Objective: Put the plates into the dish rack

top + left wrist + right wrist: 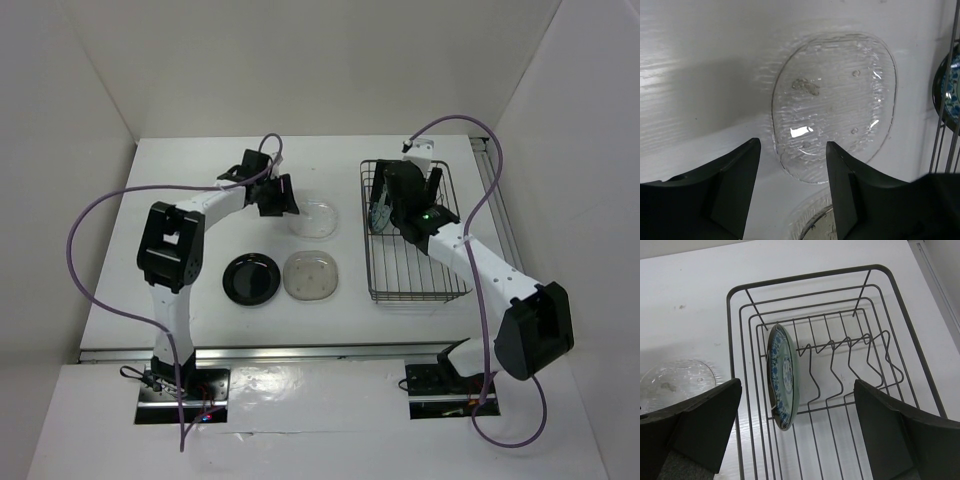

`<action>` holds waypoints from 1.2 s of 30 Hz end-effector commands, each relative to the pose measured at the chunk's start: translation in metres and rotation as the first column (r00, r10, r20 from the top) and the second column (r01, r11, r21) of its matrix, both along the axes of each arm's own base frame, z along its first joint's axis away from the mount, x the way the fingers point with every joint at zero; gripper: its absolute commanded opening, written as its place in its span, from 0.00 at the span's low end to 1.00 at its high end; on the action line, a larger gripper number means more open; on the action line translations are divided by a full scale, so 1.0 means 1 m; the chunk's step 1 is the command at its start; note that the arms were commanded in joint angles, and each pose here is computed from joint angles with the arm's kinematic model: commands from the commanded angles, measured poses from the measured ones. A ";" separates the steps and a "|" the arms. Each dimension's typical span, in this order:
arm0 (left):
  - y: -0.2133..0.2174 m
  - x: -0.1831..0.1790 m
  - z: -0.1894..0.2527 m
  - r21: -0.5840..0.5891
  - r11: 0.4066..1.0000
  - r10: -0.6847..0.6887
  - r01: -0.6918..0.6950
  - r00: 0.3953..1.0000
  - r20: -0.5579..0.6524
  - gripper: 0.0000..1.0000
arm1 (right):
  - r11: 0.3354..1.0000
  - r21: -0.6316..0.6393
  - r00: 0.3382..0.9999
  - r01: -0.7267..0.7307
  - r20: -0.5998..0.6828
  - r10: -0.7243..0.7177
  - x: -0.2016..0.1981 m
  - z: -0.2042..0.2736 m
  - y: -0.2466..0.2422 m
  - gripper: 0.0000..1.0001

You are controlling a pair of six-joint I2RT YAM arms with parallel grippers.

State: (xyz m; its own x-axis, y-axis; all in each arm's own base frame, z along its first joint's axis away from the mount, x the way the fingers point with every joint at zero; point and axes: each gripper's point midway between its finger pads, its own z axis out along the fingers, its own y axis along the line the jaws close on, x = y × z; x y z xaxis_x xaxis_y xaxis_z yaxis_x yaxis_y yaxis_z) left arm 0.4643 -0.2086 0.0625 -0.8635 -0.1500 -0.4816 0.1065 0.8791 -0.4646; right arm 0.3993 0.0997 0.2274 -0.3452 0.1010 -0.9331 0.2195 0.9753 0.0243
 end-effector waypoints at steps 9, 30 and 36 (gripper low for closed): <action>0.007 0.013 -0.027 0.072 0.997 0.012 -0.010 1.000 -0.027 0.60 | 0.998 0.037 0.997 -0.046 0.070 0.043 0.000 0.024 0.013 1.00; 0.032 0.000 0.146 0.025 1.000 -0.007 -0.002 0.933 0.359 0.00 | 0.731 0.219 0.761 -0.646 0.261 0.594 -0.012 0.037 0.093 1.00; 0.007 -0.030 0.195 -0.069 0.979 -0.138 0.189 0.879 0.456 0.00 | 0.638 0.252 0.685 -0.728 0.316 0.657 -0.002 0.044 0.114 1.00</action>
